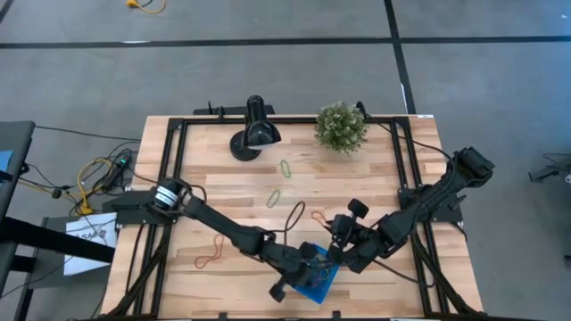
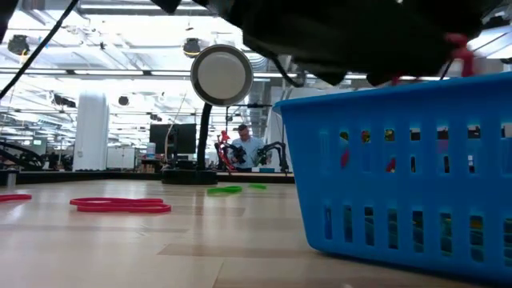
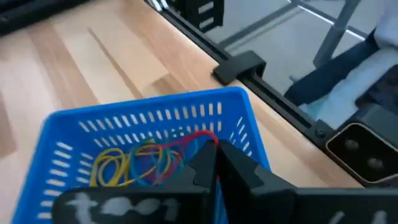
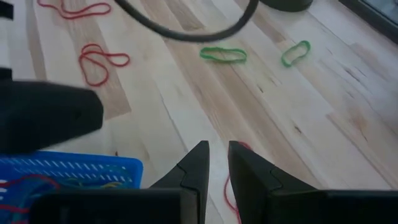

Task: Pick and place items into bin
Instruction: Put the red rubber band into the blue bin

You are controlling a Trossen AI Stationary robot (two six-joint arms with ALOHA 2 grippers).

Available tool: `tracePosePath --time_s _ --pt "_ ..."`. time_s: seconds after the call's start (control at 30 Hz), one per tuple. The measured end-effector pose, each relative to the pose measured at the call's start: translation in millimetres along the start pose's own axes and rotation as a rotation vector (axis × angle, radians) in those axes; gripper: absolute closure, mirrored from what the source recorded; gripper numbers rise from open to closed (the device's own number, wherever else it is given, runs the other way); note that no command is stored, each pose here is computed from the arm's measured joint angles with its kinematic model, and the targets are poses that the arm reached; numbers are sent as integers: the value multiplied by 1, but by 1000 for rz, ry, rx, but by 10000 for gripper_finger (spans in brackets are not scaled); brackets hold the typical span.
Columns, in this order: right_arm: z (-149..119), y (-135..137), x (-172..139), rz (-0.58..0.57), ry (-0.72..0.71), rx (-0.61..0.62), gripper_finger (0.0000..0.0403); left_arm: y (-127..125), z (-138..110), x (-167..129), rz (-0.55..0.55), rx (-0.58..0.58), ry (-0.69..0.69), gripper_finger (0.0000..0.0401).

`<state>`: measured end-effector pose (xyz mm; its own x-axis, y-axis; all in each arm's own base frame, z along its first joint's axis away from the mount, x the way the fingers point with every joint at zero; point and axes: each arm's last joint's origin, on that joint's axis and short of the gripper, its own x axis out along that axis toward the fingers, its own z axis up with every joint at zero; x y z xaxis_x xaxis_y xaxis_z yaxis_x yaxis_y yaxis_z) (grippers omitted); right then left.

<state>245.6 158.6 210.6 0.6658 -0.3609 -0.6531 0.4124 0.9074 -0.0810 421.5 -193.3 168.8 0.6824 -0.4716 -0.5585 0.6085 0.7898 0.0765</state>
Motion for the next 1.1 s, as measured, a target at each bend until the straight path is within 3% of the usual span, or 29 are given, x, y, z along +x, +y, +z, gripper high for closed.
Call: tracePosePath --time_s 0.33,0.53,0.8,0.93,1.1 --pt "0 0 0 -1 4 -1 349 3 -5 4 83 -4 88 375" --pt "-1 0 1 38 60 98 349 3 -6 3 103 2 101 336" --pt "-1 0 4 108 162 135 349 4 -7 -3 246 -1 181 297" --pt "-1 1 4 111 161 137 349 3 9 -36 312 -9 252 294" --pt "-1 0 4 112 164 129 349 1 42 -116 404 -18 310 294"
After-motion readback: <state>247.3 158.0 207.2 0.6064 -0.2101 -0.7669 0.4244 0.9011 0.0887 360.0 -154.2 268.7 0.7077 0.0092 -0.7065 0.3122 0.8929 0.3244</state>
